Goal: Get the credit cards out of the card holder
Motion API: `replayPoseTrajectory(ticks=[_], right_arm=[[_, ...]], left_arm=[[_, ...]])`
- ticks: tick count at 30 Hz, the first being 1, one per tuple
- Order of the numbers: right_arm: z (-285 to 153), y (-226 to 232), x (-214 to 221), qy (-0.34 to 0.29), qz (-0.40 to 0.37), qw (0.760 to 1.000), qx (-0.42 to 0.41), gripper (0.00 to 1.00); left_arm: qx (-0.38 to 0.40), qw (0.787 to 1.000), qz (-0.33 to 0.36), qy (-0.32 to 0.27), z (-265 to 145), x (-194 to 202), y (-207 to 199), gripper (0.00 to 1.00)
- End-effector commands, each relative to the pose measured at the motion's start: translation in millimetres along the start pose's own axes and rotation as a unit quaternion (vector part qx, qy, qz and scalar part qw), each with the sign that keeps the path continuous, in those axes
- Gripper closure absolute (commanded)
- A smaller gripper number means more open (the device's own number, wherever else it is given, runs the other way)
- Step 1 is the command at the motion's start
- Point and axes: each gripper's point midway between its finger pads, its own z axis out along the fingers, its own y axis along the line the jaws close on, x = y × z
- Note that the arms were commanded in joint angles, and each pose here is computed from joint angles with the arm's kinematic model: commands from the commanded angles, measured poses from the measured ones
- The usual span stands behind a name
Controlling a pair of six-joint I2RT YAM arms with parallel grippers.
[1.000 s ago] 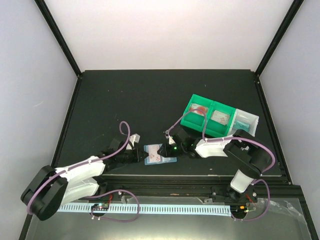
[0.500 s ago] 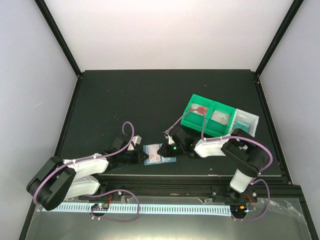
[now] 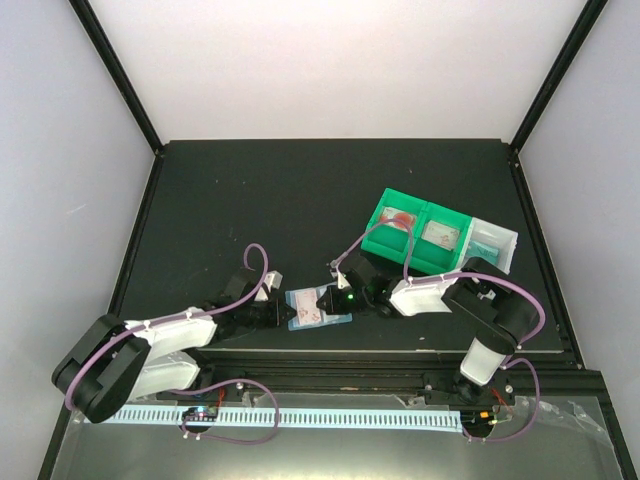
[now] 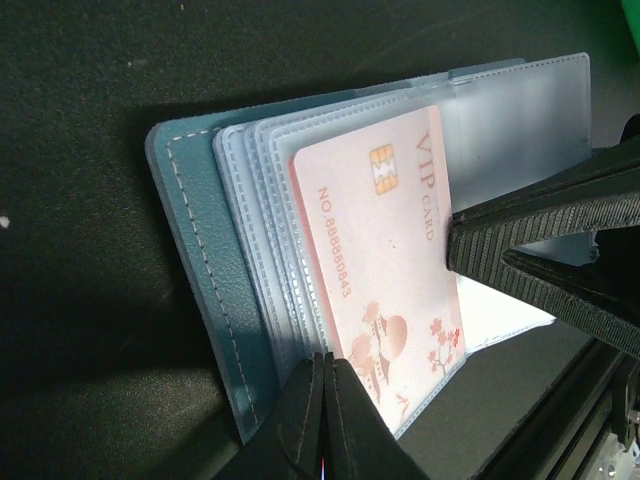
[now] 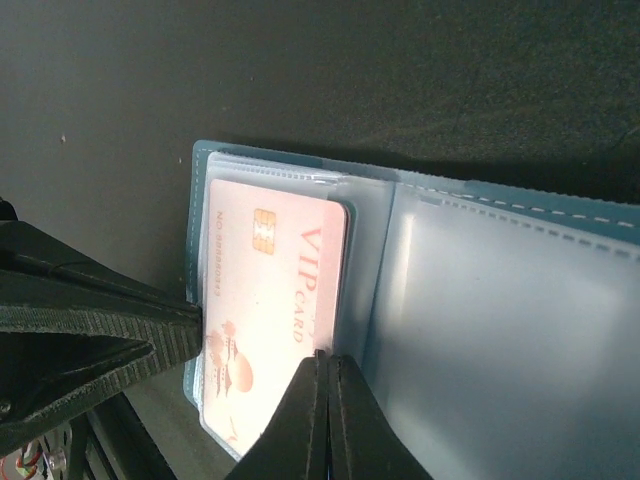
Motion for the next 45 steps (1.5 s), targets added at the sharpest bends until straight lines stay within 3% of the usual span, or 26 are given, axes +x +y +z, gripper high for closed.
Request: replayPoseTrajectory(ticks=[1, 20, 27, 34, 45], right_arm=[[1, 4, 3, 0.006, -0.017, 1.0, -0.003, 0.99], [-9, -4, 1, -0.005, 0.007, 1.0, 0.001, 0.96], [-3, -3, 5, 0.003, 0.014, 1.0, -0.017, 0.85], [-2, -5, 5, 0.001, 0.011, 1.0, -0.014, 0.87], [-3, -9, 6, 0.0, 0.01, 1.0, -0.006, 0.92]], left_arm=[[-0.025, 0.999, 0.009, -0.019, -2, -10, 6, 0.98], [-0.024, 1.0, 0.009, -0.016, -2, -10, 4, 0.98], [0.02, 0.999, 0.006, -0.027, -8, -19, -20, 0.98], [0.042, 0.998, 0.01, -0.04, -16, -28, -36, 0.99], [0.021, 1.0, 0.009, -0.019, 0, -21, -20, 0.98]])
